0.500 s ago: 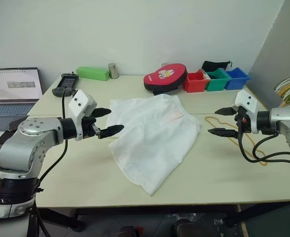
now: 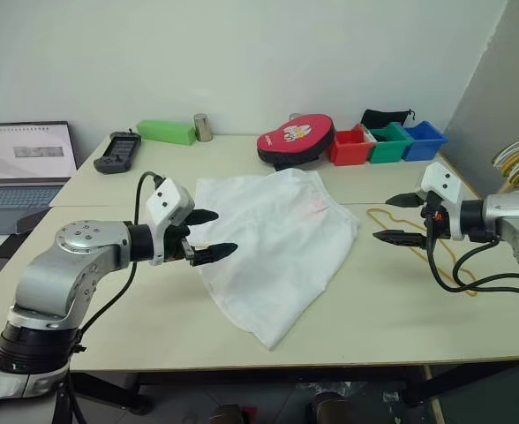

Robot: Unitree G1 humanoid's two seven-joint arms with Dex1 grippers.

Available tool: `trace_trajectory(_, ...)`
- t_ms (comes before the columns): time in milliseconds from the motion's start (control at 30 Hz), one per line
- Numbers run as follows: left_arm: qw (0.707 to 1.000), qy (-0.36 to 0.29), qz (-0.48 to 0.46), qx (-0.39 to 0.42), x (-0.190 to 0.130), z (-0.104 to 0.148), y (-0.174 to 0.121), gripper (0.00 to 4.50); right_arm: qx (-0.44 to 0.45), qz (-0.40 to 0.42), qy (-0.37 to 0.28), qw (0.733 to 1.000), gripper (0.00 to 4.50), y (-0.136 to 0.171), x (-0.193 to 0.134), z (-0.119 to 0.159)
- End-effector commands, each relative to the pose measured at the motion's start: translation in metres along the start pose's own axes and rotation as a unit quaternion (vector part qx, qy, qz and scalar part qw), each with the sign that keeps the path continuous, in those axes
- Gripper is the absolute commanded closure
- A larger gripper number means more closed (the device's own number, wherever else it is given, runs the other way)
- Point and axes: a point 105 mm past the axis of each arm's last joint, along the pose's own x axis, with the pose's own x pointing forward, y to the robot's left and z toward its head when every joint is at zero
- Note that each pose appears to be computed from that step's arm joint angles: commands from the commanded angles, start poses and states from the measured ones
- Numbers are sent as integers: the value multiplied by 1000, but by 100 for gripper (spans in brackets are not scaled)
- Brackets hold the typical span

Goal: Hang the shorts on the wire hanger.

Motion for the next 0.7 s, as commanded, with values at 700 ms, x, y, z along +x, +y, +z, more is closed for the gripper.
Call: trace_trajectory(700,981,55,127,-133,-22,-98,39,0,189,-59,66,978,0,-41,91,-24)
